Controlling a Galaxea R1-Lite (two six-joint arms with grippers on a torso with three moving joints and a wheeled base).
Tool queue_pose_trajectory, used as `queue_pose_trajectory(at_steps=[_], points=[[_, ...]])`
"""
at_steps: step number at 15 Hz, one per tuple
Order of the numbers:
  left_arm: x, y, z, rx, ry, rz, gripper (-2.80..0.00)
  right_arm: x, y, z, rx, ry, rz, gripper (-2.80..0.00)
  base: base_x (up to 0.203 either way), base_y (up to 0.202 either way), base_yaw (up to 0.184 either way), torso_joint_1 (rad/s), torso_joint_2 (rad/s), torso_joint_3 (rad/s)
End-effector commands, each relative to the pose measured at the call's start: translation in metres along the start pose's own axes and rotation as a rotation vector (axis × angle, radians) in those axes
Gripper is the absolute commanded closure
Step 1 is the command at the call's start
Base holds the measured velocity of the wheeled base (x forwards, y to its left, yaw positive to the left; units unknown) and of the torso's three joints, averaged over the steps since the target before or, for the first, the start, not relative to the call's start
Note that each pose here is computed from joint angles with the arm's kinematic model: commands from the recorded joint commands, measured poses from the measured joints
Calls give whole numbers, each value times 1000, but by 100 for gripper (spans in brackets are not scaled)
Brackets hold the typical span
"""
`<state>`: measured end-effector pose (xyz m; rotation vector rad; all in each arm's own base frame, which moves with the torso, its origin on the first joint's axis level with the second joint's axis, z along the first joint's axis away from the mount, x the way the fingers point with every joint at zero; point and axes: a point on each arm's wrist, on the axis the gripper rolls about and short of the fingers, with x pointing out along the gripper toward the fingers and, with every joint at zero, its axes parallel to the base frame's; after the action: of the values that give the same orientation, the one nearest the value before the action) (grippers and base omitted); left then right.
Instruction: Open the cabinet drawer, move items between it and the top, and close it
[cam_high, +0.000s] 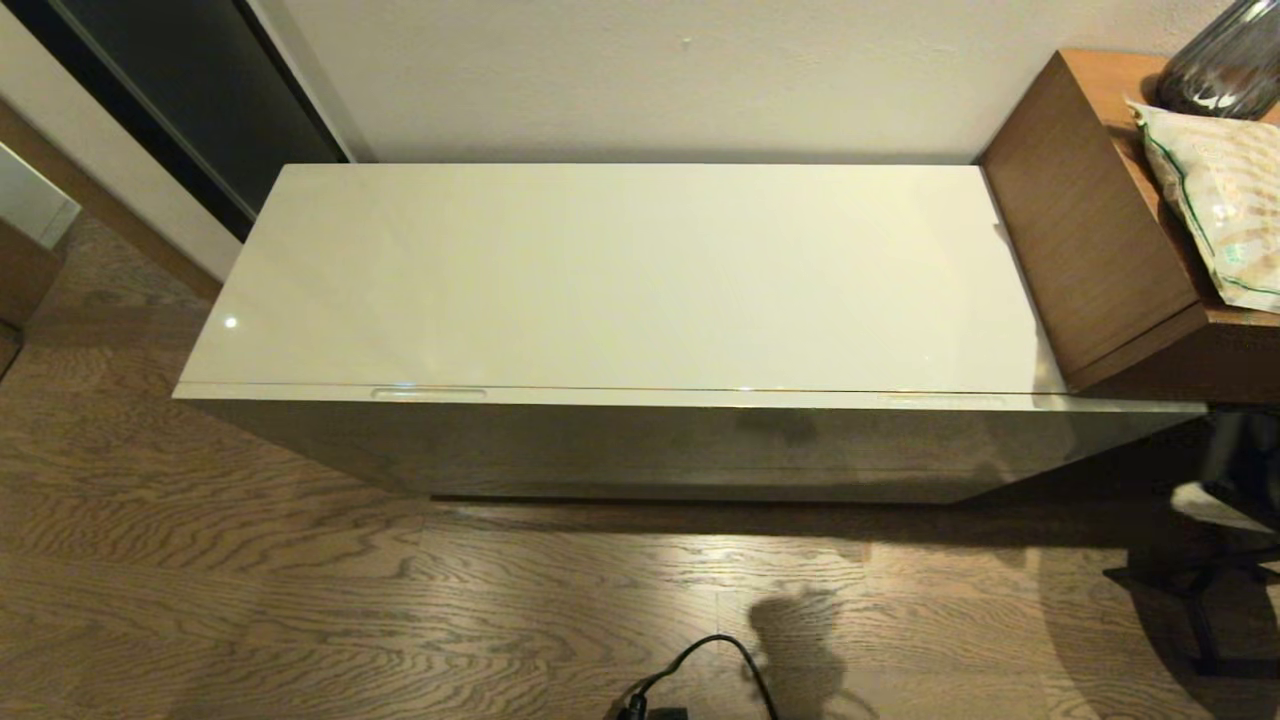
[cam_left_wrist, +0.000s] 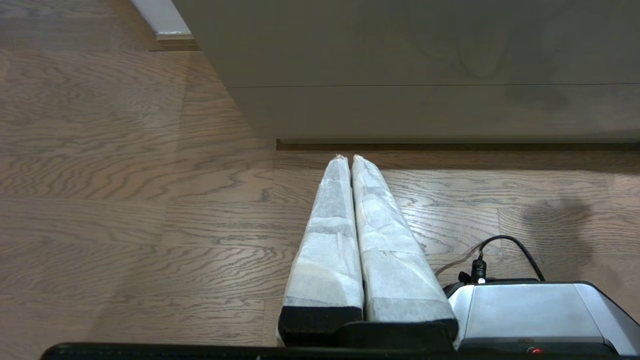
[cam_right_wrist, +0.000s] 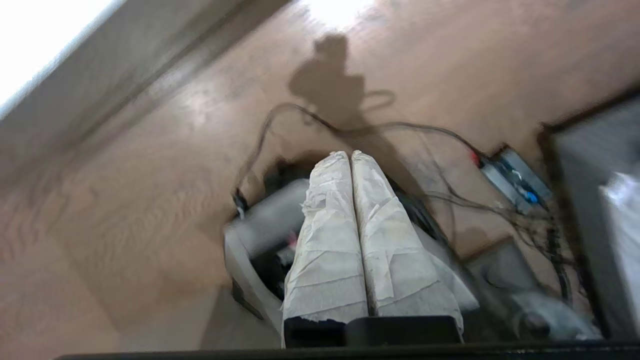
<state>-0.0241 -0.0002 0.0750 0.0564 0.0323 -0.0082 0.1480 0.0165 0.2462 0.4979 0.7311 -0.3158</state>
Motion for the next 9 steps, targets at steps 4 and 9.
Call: queue_pose_trajectory(at_steps=[4, 9], points=[[0, 0, 0, 0, 3, -1, 0, -197, -117, -83, 33, -161, 88, 0, 0, 0, 0, 0, 0, 0], [0, 0, 0, 0, 2, -1, 0, -239, -174, -169, -37, -417, 148, 0, 0, 0, 0, 0, 0, 0]])
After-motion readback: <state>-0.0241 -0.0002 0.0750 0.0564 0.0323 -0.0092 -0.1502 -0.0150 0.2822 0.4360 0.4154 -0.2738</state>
